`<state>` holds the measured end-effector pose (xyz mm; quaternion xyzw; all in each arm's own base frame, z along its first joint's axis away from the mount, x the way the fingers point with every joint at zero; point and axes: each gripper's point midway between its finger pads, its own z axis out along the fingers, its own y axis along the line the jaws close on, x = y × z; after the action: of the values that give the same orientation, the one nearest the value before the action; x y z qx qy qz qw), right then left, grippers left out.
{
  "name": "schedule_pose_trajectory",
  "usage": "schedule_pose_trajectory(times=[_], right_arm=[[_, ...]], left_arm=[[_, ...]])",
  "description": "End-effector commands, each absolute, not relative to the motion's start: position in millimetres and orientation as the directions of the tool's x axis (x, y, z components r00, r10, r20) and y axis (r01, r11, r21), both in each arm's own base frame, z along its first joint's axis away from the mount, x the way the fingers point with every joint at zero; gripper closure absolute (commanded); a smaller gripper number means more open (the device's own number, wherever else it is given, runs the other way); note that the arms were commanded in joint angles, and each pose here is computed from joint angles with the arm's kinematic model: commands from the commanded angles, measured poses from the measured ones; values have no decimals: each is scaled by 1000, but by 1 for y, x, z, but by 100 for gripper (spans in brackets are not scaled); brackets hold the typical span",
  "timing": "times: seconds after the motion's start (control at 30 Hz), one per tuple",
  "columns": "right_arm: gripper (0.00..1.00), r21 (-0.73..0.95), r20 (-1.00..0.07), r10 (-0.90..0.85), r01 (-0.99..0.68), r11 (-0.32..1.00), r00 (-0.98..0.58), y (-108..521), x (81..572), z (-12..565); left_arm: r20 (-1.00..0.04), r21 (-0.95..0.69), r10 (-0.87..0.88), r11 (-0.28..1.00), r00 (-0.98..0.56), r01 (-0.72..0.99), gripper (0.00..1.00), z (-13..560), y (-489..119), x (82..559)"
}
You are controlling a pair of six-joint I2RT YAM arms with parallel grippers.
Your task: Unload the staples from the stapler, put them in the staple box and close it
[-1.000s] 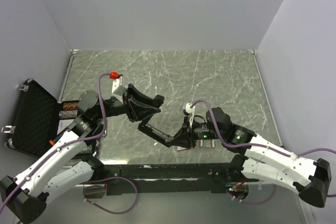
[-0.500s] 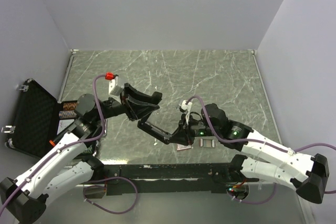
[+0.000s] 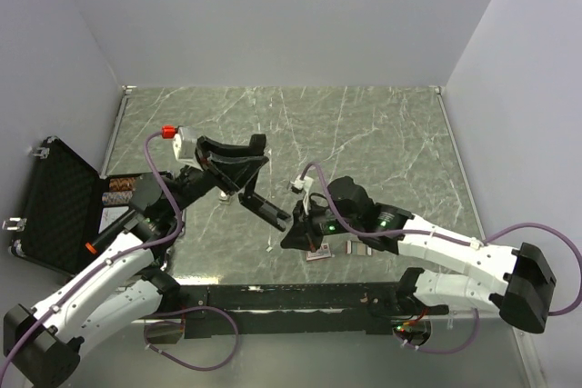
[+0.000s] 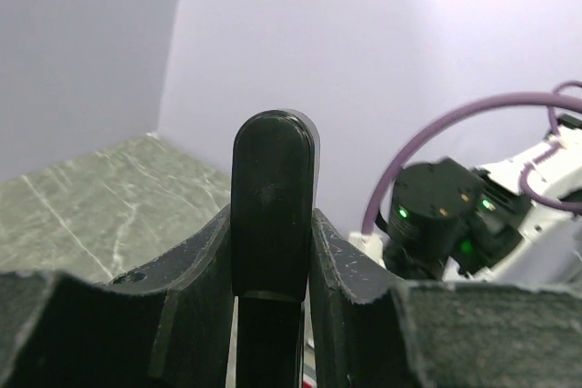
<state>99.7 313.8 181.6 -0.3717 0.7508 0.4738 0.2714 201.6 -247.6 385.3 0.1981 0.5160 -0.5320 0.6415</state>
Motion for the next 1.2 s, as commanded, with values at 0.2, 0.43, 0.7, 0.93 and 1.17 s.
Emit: schedule_pose_trajectory(times=[0.2,0.43,0.7,0.93,1.17], right_arm=[[100,486,-821,-237,-854,187,-519,336,101,223],[100,443,-829,-256,-863,242,-497,322,104,223],[100,367,-854,-255,-873,321,-453,297,108,239],[100,260,-908,-187,-853,452,-376,286,139,272],[100,245,-905,-158,-788,564,-394,306,177,268]], left_arm=[[-794,-268,-607,384,24,884,99,431,-235,203],[-814,-248,-580,379,20,891,99,427,-239,199],[-837,-224,-546,378,21,899,99,422,-240,194],[-839,-237,-545,359,-4,903,99,417,-245,193],[-849,-267,-527,377,-31,887,99,408,-251,203]])
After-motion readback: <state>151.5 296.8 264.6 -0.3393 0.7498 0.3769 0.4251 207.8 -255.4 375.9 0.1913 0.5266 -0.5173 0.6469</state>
